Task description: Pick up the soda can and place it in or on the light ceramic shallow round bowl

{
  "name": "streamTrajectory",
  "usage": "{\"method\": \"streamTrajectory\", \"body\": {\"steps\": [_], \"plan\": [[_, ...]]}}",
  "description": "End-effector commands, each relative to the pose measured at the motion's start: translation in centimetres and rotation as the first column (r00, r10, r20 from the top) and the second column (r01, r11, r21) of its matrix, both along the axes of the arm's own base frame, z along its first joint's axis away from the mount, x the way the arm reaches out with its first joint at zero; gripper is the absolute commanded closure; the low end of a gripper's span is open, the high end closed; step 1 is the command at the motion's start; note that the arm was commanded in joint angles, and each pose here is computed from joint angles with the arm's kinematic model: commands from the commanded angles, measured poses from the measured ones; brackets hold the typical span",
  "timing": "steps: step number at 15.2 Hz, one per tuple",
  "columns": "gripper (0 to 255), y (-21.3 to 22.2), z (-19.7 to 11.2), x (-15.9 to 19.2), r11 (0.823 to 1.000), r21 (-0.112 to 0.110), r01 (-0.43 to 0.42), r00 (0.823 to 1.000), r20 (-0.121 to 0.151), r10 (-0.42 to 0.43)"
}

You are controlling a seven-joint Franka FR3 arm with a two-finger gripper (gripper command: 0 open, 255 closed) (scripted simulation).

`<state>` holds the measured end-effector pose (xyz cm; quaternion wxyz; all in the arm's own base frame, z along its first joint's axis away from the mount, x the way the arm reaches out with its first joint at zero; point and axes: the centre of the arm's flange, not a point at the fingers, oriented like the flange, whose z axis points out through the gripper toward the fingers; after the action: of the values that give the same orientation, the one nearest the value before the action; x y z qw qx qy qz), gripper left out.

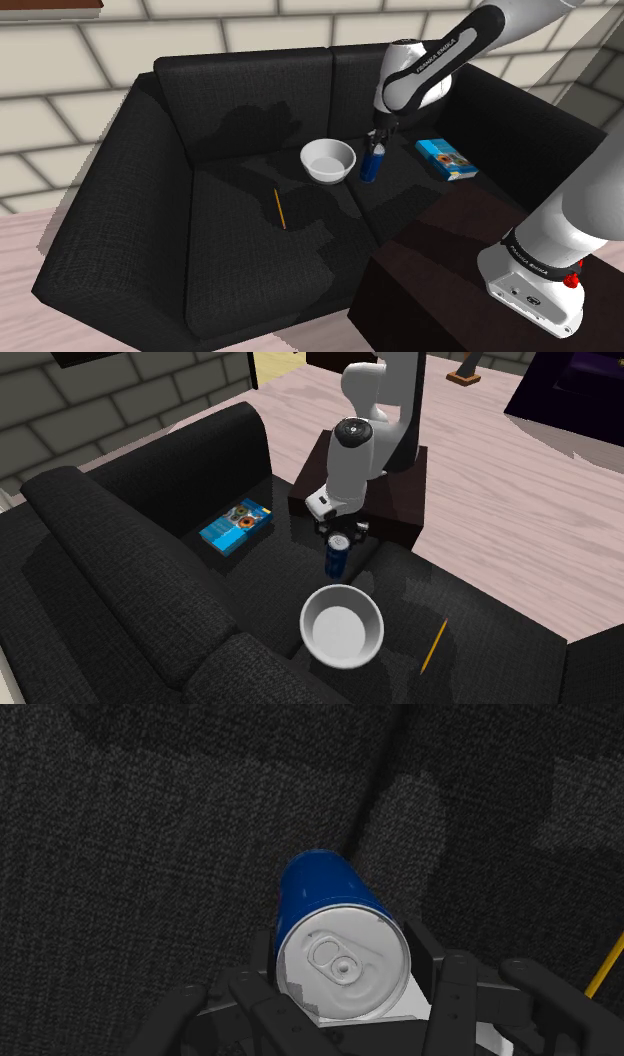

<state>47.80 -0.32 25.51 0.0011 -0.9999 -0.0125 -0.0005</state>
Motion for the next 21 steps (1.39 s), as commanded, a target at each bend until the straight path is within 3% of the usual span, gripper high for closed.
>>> {"method": "streamTrajectory", "body": {"steps": [1, 19, 21], "plan": [[255, 0.0, 1.1, 0.0, 1.0, 0.0, 0.0, 1.0, 0.0, 0.0], [255, 0.0, 10.1, 0.0, 1.0, 0.0, 0.0, 1.0, 0.0, 0.0], [255, 0.8, 10.9, 2.4, 1.0, 0.0, 0.0, 1.0, 0.0, 0.0]]}}
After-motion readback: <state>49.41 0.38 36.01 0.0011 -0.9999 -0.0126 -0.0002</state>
